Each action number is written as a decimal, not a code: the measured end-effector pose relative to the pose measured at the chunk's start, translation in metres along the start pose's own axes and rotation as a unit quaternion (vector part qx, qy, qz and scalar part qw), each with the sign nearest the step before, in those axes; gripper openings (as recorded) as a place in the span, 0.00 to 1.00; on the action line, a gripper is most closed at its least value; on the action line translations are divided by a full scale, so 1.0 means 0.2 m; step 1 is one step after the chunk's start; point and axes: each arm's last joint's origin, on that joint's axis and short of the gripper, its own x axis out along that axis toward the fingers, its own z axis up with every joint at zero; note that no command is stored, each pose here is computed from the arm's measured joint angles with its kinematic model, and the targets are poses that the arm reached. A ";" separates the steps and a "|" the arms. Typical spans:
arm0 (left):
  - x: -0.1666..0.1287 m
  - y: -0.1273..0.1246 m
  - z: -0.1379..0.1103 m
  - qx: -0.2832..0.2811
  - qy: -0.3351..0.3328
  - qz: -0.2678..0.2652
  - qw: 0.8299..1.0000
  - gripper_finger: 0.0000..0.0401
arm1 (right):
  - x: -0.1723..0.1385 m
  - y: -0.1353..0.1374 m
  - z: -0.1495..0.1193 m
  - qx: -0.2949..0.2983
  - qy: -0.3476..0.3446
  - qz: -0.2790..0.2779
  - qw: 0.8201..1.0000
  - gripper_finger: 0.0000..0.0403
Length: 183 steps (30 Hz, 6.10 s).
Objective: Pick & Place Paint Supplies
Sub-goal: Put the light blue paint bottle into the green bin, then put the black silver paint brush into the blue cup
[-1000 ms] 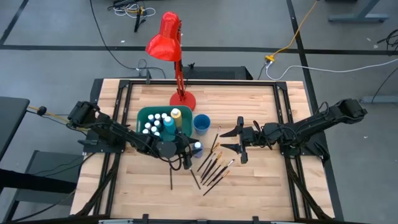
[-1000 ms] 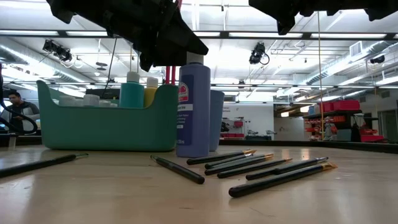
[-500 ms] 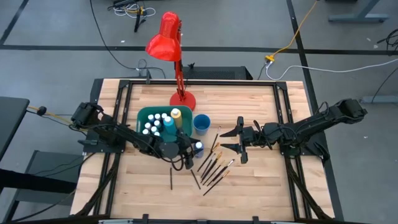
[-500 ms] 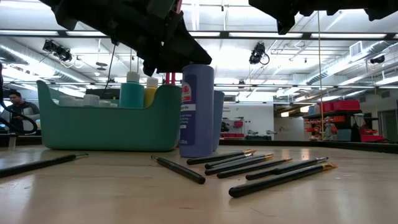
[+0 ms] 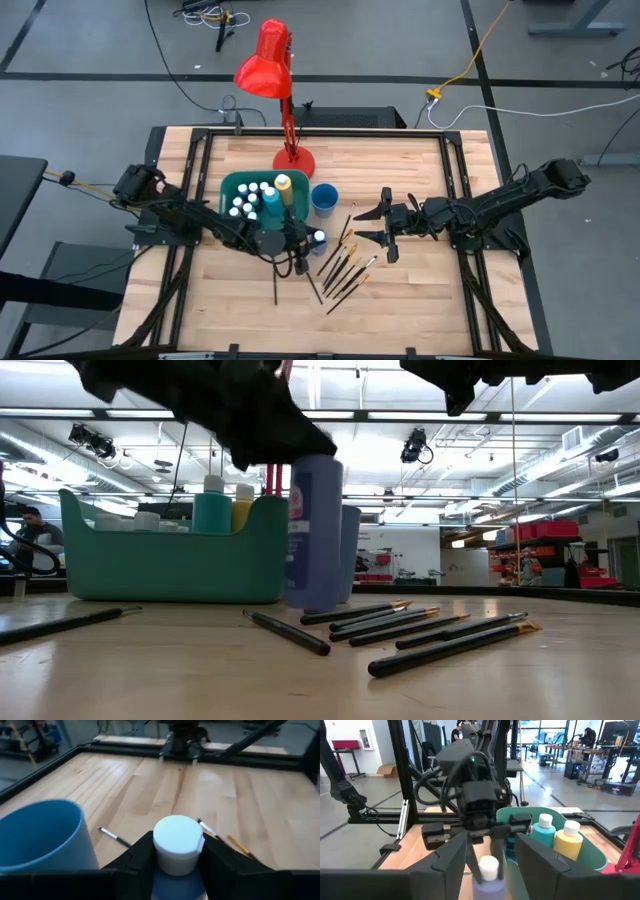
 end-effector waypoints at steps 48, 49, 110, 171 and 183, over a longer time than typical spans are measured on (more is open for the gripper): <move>-0.26 0.32 0.02 -0.032 0.044 0.195 0.979 0.23 | 0.01 -0.01 -0.02 0.030 0.008 -0.028 0.999 0.44; -0.26 0.32 0.03 -0.029 0.041 0.191 0.980 0.22 | 0.01 -0.01 -0.02 0.030 0.008 -0.028 0.999 0.44; -0.46 0.19 0.20 -0.057 -0.010 -0.096 0.994 0.21 | 0.01 -0.01 -0.01 0.016 0.007 -0.027 0.999 0.44; -0.46 0.19 0.20 -0.026 -0.013 -0.093 0.995 0.20 | 0.17 -0.67 -0.75 -0.080 0.322 0.085 0.940 0.44; -0.46 0.19 0.20 -0.030 -0.013 -0.093 0.995 0.21 | 0.17 -0.75 -0.85 -0.060 0.333 0.078 0.938 0.44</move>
